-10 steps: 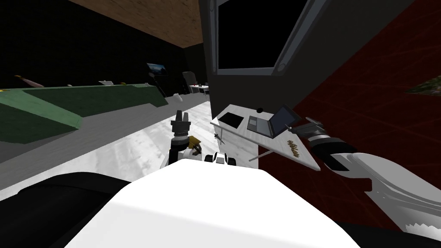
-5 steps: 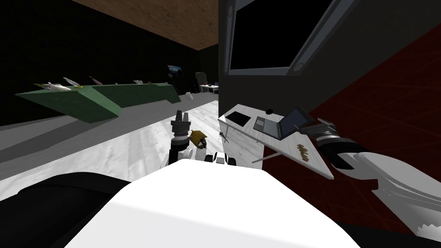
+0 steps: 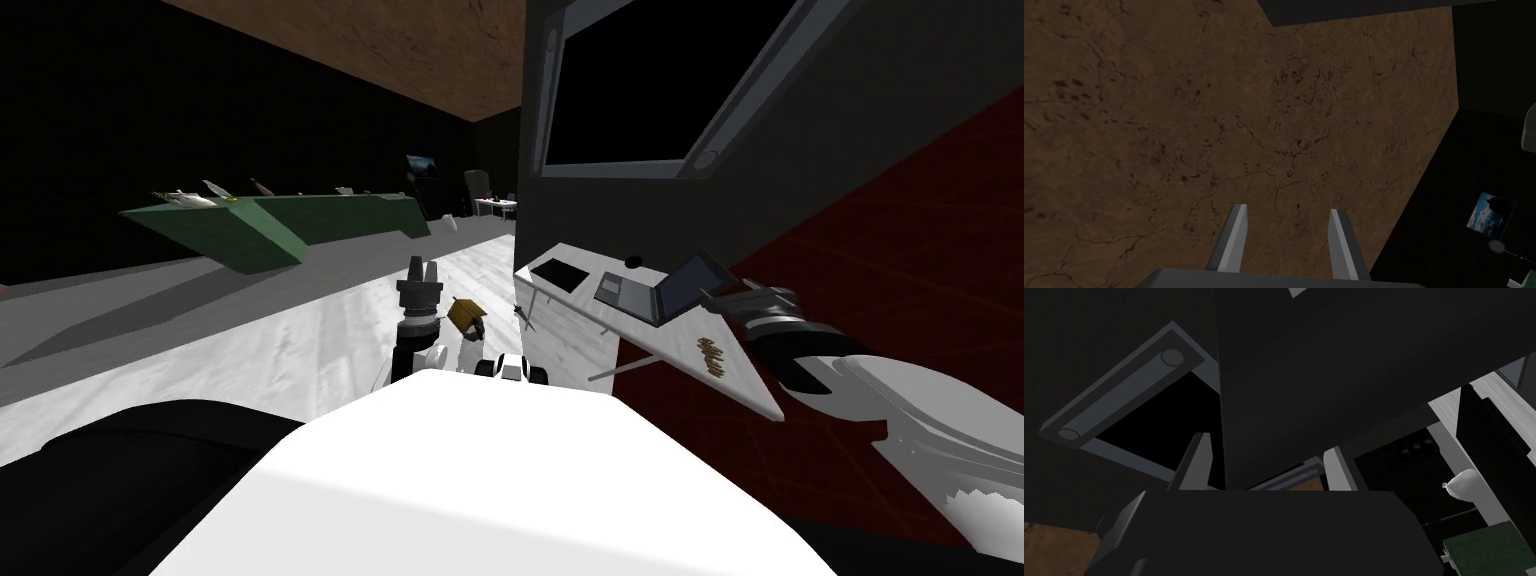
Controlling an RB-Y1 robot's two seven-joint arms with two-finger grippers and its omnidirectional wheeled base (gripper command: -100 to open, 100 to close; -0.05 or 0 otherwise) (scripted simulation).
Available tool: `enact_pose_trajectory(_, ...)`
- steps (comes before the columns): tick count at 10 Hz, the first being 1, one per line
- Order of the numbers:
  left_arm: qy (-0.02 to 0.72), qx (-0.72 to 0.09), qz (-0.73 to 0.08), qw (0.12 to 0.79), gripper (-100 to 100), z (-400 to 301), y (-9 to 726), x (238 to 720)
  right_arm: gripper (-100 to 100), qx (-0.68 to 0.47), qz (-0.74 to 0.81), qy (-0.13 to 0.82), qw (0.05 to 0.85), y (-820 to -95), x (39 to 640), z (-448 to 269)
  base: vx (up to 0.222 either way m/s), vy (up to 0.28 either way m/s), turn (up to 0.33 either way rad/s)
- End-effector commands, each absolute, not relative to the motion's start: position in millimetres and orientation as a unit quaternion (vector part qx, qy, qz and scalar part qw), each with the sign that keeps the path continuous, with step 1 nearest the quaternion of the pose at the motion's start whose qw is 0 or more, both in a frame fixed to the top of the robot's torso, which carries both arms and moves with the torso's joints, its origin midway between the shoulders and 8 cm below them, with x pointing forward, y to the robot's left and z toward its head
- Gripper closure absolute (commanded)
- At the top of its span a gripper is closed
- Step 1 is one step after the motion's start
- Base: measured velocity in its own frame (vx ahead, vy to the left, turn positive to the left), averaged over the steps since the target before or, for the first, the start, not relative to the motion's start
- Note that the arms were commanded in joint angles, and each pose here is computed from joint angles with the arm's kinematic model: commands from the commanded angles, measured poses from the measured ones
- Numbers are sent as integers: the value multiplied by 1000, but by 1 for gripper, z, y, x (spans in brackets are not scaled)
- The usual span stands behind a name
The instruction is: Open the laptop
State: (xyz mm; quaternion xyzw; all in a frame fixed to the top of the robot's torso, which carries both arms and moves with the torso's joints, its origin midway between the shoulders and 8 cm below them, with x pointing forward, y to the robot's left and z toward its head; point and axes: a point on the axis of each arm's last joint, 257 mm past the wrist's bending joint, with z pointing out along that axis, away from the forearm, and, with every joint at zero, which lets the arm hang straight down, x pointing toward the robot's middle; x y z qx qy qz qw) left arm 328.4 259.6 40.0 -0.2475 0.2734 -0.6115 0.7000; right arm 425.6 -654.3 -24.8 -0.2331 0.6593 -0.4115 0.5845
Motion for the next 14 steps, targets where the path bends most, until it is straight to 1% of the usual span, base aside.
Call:
enact_pose_trajectory(1,273,-248,-611,700,0,40,260,328,100,-252,-395,654,594,-629,429,-27,155,-26,-262)
enact_pose_trajectory(4,273,-247,-612,700,0,40,260,328,100,-279,-370,644,609,-591,432,-30,113,-14,-218)
enact_pose_trajectory(5,273,-248,-612,700,0,40,260,328,100,-289,-360,641,614,-577,431,-33,158,-29,-422)
enact_pose_trajectory(9,273,-247,-612,700,0,40,260,328,100,-315,-334,627,630,-535,430,-32,110,-6,-188)
enact_pose_trajectory(12,273,-248,-612,700,0,40,260,328,100,-346,-299,611,646,-485,422,-34,189,2,-403)
enact_pose_trajectory(13,273,-248,-611,700,0,40,260,328,100,-351,-295,604,651,-476,422,-30,139,5,-219)
enact_pose_trajectory(14,273,-247,-612,700,0,40,260,328,100,-347,-300,607,649,-482,421,-28,35,4,-24)
